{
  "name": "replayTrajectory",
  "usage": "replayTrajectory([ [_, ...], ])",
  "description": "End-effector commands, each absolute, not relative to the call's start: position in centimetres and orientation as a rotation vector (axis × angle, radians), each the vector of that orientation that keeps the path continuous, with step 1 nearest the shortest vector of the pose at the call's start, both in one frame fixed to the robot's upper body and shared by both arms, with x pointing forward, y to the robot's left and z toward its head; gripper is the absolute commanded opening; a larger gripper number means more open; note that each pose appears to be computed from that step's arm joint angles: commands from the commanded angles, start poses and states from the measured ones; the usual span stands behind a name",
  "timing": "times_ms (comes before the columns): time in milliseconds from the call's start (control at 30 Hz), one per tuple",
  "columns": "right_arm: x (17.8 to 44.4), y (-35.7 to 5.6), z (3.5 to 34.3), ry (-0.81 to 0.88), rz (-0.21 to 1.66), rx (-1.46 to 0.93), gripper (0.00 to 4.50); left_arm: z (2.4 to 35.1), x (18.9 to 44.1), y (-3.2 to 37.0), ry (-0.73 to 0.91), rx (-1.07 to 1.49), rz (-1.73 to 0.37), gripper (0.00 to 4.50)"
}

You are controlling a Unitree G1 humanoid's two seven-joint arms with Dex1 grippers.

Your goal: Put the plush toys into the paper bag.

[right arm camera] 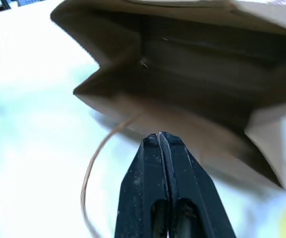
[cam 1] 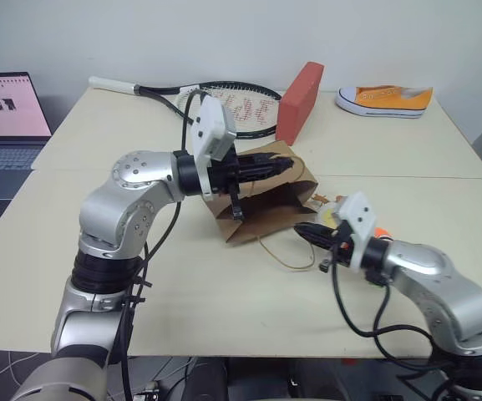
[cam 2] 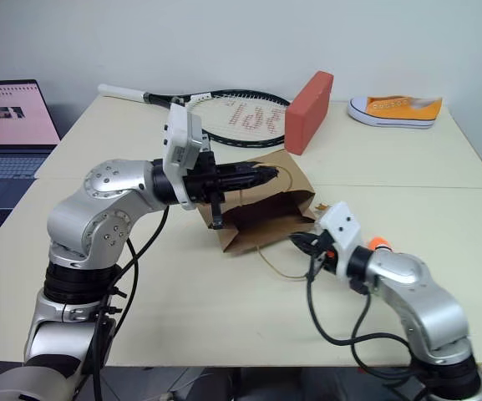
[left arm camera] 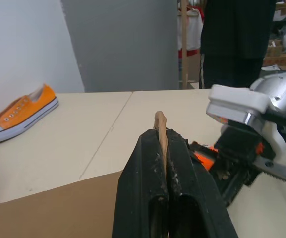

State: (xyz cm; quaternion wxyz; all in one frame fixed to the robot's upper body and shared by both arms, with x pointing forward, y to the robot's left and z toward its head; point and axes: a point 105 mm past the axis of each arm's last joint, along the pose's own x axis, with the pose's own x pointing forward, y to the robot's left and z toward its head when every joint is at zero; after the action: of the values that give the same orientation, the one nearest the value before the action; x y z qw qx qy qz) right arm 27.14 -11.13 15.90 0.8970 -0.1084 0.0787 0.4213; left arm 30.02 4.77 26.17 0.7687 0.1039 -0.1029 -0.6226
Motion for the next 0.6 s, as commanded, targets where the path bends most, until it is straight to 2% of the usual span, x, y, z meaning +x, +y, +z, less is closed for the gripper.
replayTrajectory([
  [33,27.0,-13.8,17.0,0.153,0.794,-0.254,0.63,25.8,28.7,3.8,-0.239,0.235,-1.403,0.00],
  [133,27.9,-15.6,16.2,0.187,0.685,-0.312,1.53,24.8,28.8,3.6,-0.216,0.254,-1.403,0.00],
  [233,28.1,-15.9,14.5,0.234,0.662,-0.411,2.55,24.6,29.0,3.5,-0.211,0.245,-1.399,0.00],
  [400,28.6,-15.6,12.9,0.248,0.668,-0.542,2.55,25.5,29.2,3.8,-0.229,0.205,-1.382,0.00],
  [600,30.6,-16.1,11.6,0.252,0.606,-0.651,2.55,25.4,29.2,3.9,-0.225,0.204,-1.375,0.00],
])
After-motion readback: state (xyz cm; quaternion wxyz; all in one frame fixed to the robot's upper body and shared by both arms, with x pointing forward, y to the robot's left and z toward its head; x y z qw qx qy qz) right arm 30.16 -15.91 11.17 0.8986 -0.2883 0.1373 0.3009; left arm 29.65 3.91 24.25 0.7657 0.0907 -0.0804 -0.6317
